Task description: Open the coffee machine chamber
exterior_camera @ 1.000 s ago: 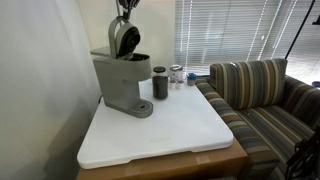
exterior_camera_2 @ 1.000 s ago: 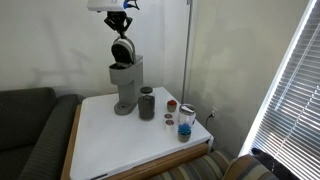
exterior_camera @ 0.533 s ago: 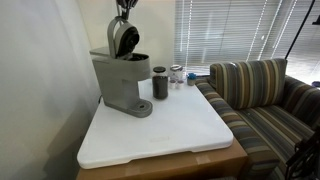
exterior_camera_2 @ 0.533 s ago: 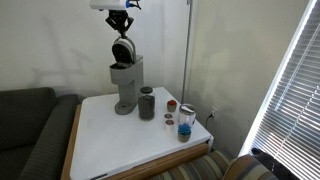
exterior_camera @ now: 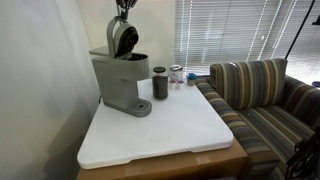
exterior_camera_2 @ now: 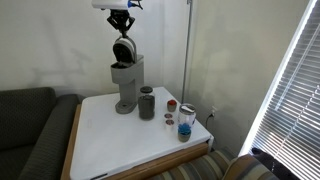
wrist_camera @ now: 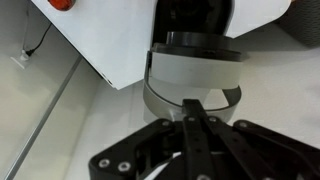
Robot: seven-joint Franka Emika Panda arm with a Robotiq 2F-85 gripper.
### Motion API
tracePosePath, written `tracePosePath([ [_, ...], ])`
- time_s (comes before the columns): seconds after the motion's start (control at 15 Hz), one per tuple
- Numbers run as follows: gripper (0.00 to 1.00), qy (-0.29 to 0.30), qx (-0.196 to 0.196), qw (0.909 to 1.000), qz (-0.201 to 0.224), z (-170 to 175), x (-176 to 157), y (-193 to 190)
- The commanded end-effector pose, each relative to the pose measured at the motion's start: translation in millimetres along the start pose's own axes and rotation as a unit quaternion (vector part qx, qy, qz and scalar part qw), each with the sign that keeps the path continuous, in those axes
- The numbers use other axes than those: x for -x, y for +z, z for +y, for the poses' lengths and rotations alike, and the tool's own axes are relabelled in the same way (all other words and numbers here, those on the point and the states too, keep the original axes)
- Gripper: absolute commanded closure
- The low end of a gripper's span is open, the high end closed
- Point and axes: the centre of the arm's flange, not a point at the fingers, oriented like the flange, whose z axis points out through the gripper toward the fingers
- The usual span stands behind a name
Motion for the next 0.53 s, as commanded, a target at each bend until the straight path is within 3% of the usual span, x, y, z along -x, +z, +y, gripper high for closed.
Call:
tracePosePath([
  [0.0,1.0,0.013,0.002,0.9997,-0.019,11.9,12.3,19.4],
  [0.47,1.0,0.032,0.019,0.9984,-0.043,0.3,44.0,-0.1],
])
